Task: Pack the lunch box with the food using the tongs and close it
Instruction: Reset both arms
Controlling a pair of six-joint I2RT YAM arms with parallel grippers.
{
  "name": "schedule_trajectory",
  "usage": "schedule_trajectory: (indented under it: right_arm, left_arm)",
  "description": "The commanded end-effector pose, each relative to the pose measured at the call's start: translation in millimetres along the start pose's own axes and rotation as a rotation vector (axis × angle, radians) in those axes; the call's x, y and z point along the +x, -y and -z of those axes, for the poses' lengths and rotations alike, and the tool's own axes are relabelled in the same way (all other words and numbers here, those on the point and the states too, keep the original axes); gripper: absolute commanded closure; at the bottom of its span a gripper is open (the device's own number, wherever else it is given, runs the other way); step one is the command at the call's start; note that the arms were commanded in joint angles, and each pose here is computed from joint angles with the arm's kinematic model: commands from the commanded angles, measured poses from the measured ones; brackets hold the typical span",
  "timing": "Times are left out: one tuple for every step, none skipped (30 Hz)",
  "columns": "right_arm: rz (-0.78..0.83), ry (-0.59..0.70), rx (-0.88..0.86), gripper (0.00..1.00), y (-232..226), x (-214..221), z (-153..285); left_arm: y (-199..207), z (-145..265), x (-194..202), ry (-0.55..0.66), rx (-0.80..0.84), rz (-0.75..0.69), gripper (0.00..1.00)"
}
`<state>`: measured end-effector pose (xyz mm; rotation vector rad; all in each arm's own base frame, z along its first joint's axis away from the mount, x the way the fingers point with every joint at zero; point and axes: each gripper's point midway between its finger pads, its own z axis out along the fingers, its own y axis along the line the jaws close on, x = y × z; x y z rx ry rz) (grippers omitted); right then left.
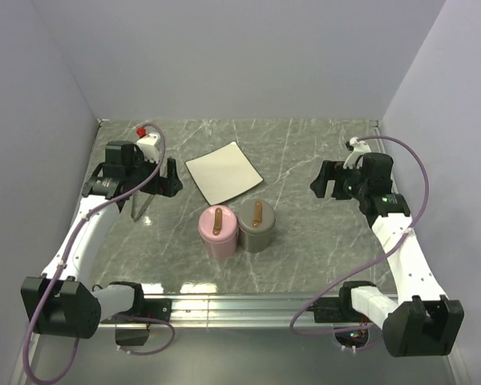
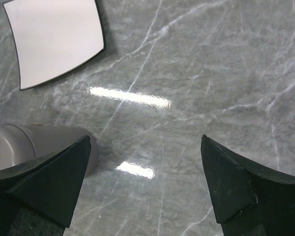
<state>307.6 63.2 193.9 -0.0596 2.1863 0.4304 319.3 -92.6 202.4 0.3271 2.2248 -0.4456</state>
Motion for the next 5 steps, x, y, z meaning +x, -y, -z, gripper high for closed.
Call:
schedule_trajectory:
  right_arm:
    - [0.021,0.072,-0.010,0.00,-4,-14,5]
    - [0.021,0.075,-0.024,0.00,-7,-14,7]
    - [0.022,0.070,-0.057,0.00,-12,-12,8]
    - [0.034,0.076,-0.073,0.00,-16,-13,10]
    - [0.039,0.078,-0.080,0.00,-17,-14,11]
  left_arm:
    - [-3,5,-16,0.088,-0.029,0.005,0.01]
    - [-3,5,-18,0.091,-0.031,0.003,0.01]
    - [-3,5,-17,0.085,-0.031,-0.003,0.01]
    - [-4,6,-19,0.089,-0.037,-0.007,0.01]
    - [-5,8,-22,0.098,-0.044,-0.012,0.01]
